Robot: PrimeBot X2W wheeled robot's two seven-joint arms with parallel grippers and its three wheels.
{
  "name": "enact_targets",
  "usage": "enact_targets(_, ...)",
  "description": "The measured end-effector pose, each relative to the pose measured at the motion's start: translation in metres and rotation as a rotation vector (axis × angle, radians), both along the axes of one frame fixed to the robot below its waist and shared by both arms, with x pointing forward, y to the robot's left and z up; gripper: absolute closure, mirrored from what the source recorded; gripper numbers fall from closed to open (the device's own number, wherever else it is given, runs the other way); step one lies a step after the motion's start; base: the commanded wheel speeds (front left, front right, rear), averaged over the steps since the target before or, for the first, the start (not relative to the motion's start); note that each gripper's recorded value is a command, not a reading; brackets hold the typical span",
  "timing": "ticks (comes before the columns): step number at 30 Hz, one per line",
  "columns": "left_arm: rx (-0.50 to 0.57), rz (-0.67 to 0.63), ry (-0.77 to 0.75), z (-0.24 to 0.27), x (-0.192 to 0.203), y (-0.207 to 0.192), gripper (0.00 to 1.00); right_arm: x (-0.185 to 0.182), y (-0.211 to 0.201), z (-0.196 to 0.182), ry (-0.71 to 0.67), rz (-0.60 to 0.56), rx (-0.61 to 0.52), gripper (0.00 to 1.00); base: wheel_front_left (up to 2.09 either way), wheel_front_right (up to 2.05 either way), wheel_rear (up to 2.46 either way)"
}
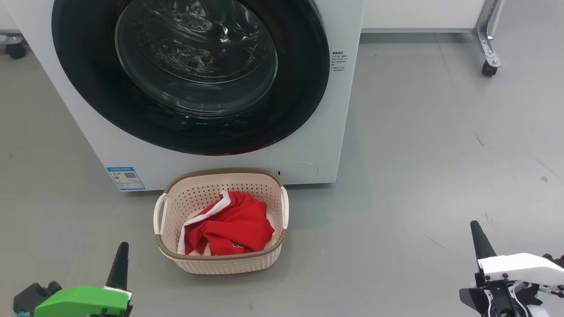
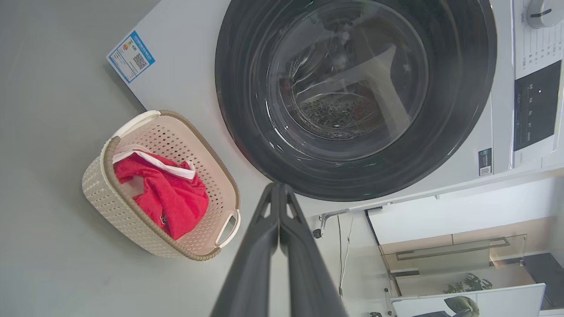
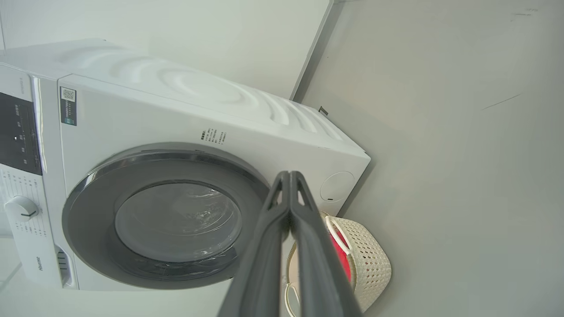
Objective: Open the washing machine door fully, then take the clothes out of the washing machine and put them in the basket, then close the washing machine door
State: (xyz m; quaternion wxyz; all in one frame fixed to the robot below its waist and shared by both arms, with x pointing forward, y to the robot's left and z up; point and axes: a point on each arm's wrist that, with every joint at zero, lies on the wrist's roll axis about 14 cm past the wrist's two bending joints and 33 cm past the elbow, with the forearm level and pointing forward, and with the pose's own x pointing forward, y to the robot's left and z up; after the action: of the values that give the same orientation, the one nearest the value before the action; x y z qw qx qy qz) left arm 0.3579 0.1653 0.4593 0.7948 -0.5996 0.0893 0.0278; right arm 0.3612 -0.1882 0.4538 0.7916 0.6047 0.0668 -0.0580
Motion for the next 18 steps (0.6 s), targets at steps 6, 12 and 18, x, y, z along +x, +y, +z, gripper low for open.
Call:
enact_targets(6,-0.079,0.025,-0.012,0.004,0.004,0.006,1.00,0.002,-0.003,0.004,-0.013,-0.015,0.074,1.00,0.00,0.00,0.00)
enact_targets(12,-0.152,0.041,-0.025,0.008,0.007,0.010,1.00,0.006,-0.008,0.010,-0.036,-0.032,0.149,1.00,0.00,0.00,0.00)
enact_targets(18,-0.217,0.057,-0.037,0.011,0.010,0.014,1.00,0.008,-0.011,0.013,-0.048,-0.043,0.213,1.00,0.00,0.00,0.00)
